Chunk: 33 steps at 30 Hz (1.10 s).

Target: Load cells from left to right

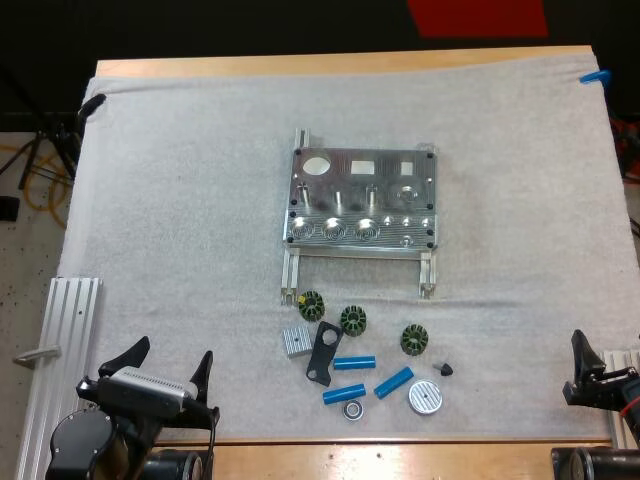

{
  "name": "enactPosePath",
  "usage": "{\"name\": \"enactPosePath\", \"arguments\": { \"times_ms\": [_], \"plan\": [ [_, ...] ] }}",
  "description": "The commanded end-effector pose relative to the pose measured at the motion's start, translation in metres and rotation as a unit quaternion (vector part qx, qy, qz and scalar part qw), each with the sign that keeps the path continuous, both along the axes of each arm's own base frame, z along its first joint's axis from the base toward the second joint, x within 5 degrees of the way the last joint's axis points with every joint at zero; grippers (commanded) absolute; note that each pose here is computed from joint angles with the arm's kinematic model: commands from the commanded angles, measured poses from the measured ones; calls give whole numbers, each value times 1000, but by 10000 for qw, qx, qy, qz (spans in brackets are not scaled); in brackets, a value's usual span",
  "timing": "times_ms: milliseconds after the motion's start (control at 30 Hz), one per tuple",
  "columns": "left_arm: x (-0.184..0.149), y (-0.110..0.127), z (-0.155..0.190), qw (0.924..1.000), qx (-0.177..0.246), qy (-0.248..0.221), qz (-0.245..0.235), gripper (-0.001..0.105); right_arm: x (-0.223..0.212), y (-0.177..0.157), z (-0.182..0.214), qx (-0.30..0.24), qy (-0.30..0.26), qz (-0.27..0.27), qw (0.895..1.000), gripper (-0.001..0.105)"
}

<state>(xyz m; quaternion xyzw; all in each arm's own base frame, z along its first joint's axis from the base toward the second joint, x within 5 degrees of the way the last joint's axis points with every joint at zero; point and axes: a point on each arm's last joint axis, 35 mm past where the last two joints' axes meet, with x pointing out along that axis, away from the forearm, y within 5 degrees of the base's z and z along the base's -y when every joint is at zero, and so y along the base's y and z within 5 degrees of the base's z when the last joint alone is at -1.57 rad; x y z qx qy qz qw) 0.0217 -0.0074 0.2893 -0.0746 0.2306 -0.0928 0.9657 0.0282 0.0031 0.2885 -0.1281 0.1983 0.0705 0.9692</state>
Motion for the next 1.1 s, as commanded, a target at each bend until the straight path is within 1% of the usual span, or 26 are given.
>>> {"name": "enactPosePath", "arguments": {
  "times_ms": [0,100,200,267,433,500,600,700,767,800,867,900,967,1000,1033,1067],
  "plan": [
    [2,0,3,10000,-22,-25,50,76,2,0,3,13,-43,-25,10000,77],
    [2,0,3,10000,-27,-25,41,76,2,0,3,13,-43,-25,10000,77],
    [2,-1,4,9999,-84,-45,-76,76,2,0,3,13,-43,-25,10000,77],
    [2,-2,4,9996,34,-109,-258,76,2,0,3,37,-41,-36,10000,77],
    [1,-2,7,9993,23,-176,-331,76,2,0,4,33,-88,13,10000,77],
    [-2,-3,14,9985,-27,-287,-466,76,0,1,8,56,-145,73,9999,77],
    [-11,-4,31,9956,-54,-573,-740,76,-2,2,20,126,-253,278,9992,77],
    [-7,-5,51,9922,131,-602,-1088,76,1,3,34,157,-219,423,9987,77],
    [1,-7,66,9879,284,-558,-1419,76,6,4,48,245,-162,619,9977,77],
    [4,-8,69,9867,300,-533,-1504,76,6,5,50,274,-144,682,9972,77],
    [13,-12,82,9790,417,-414,-1952,76,11,7,64,372,-61,982,9945,77],
    [15,-14,83,9769,443,-373,-2059,76,12,7,68,394,-56,1029,9939,77],
    [25,-20,91,9683,533,-154,-2435,76,15,9,80,529,-68,1336,9896,77],
    [26,-21,94,9648,573,-130,-2562,76,15,10,84,559,-94,1415,9883,77],
    [30,-24,96,9592,619,-76,-2759,76,17,11,90,619,-107,1573,9855,77],
    [33,-28,99,9515,658,-15,-3004,76,19,12,96,642,-114,1681,9836,77]
  ]
}}
